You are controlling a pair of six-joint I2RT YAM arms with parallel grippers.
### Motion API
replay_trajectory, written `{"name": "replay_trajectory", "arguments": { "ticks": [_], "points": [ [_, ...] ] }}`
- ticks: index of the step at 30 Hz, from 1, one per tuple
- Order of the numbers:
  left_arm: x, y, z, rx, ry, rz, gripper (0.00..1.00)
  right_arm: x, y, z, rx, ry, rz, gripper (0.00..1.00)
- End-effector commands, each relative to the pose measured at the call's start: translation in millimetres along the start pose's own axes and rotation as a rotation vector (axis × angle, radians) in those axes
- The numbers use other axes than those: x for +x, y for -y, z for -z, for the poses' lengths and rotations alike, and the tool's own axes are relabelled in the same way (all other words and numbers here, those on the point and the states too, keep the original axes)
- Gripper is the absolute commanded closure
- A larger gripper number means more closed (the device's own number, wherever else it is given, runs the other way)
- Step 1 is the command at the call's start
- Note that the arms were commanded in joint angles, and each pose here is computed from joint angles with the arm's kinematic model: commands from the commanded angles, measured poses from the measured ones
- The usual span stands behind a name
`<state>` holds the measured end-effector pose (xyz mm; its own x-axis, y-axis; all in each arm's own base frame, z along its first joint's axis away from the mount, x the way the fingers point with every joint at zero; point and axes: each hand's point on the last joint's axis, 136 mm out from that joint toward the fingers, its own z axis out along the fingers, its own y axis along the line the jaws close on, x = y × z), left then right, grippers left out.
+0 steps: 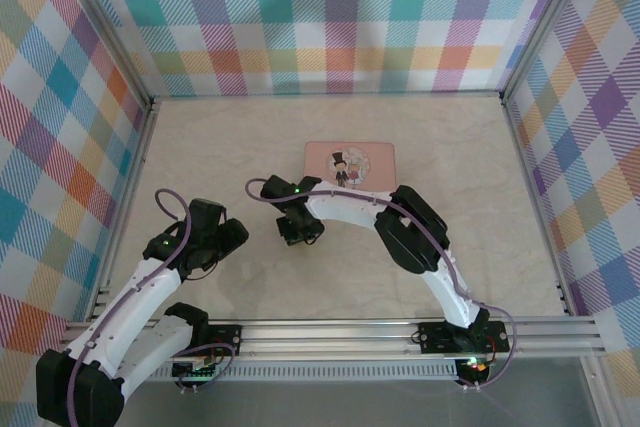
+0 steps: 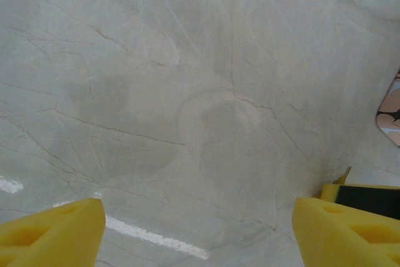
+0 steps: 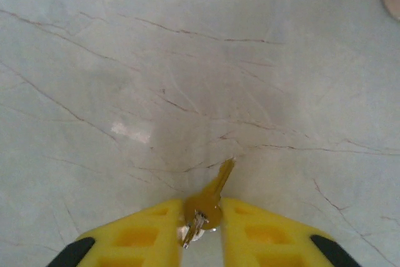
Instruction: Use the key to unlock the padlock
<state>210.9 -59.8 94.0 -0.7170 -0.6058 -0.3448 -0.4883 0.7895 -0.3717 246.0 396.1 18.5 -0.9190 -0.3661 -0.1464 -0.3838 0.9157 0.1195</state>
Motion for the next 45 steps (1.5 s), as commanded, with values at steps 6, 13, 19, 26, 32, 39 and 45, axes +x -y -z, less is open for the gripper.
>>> {"name": "replay_trajectory", "arguments": {
  "ticks": [6,13,19,26,32,39,45],
  "points": [
    [-0.7,-2.7,-2.1,-0.001,0.001,0.023,0.21,19.7,2.7,-29.1,0.04,-0.029,0.039,0.98],
    [-5.3,9.3,-0.1,0.036,0.002,0.022,0.21,-3.4,-6.4,26.9,-0.076,0.198,0.088,1.0],
    [-15.4,38.7,10.0,0.143,0.011,-0.026,0.19,-17.0,-7.0,89.7,-0.156,0.425,0.178,1.0],
    [-26.8,106.6,38.3,0.413,-0.012,-0.118,0.19,-11.9,-0.1,161.0,-0.251,0.637,0.3,1.0],
    [-31.1,168.4,81.4,0.715,-0.043,-0.181,0.22,-3.7,21.7,219.2,-0.361,0.769,0.288,1.0],
    [-33.2,218.8,141.2,1.026,-0.051,-0.242,0.27,13.4,40.8,276.0,-0.49,0.899,0.294,1.0],
    [-13.2,244.7,175.7,1.11,-0.067,-0.38,0.34,25.5,44.2,284.3,-0.532,0.878,0.329,1.0]
  ]
}}
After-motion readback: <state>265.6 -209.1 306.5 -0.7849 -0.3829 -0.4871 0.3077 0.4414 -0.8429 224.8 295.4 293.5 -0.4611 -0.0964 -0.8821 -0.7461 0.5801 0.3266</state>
